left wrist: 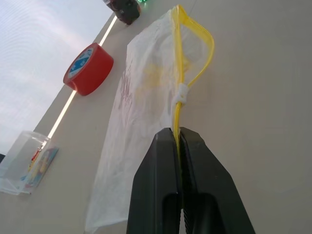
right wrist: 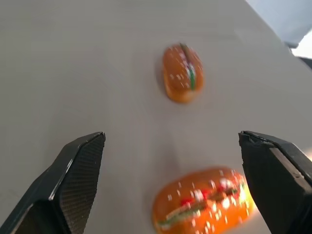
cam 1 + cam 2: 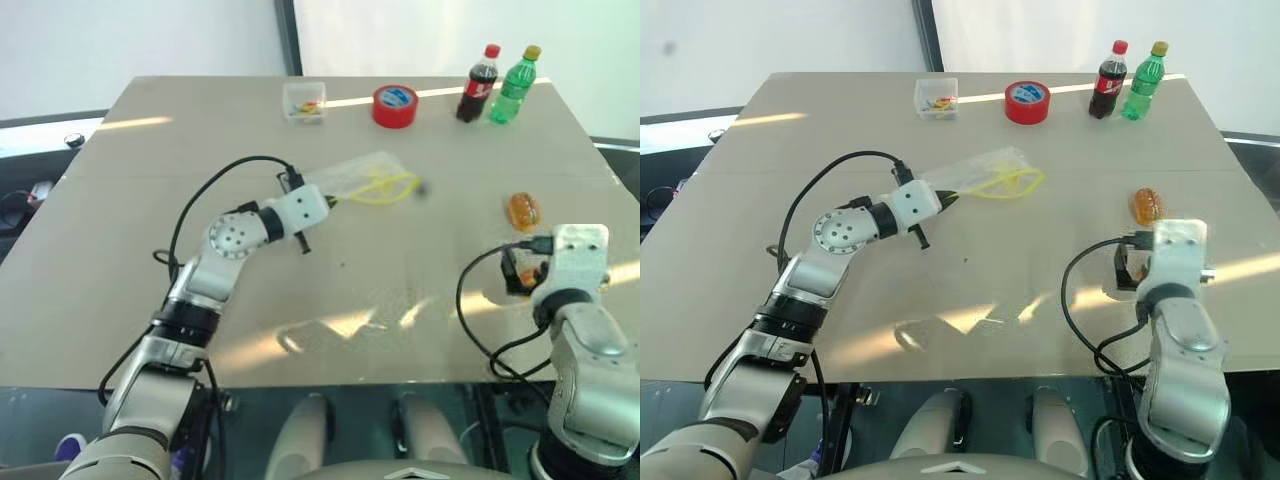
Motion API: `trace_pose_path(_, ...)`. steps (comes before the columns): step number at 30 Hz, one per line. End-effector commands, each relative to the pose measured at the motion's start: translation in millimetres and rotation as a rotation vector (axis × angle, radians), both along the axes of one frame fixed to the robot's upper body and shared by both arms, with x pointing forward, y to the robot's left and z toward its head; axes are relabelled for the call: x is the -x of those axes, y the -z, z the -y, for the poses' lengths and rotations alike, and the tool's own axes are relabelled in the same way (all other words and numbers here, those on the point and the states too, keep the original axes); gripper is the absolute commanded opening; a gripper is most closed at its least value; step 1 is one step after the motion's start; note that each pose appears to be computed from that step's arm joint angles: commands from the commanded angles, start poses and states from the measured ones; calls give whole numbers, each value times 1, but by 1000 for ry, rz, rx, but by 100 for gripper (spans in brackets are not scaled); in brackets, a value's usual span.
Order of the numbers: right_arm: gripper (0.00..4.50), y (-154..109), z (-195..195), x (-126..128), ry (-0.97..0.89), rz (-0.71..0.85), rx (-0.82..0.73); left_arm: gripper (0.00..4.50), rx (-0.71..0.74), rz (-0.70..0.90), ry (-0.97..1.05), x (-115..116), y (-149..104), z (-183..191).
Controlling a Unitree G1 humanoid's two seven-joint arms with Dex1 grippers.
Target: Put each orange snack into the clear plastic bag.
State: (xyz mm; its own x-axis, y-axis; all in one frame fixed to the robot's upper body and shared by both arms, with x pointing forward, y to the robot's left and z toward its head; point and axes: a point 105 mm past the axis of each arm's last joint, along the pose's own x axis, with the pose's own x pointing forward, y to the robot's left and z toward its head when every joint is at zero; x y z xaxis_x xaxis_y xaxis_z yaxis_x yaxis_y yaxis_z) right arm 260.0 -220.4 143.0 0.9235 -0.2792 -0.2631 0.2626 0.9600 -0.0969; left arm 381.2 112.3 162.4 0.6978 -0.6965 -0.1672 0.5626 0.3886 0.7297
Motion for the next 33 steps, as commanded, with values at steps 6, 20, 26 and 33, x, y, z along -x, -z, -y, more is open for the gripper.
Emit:
trace_pose_path(6,449,-5,3,0,276,1,-363,0,-16,45,44,-4,-12,12)
trace_pose_path(20,449,2,-28,-35,204,-72,-569,0,-39,43,34,-1,-9,9)
trace_pose_path(26,449,3,-35,-42,163,-90,-592,0,-42,45,28,0,-11,6)
trace_pose_path(33,449,22,-39,-44,150,-184,-556,0,-46,49,18,2,-10,5)
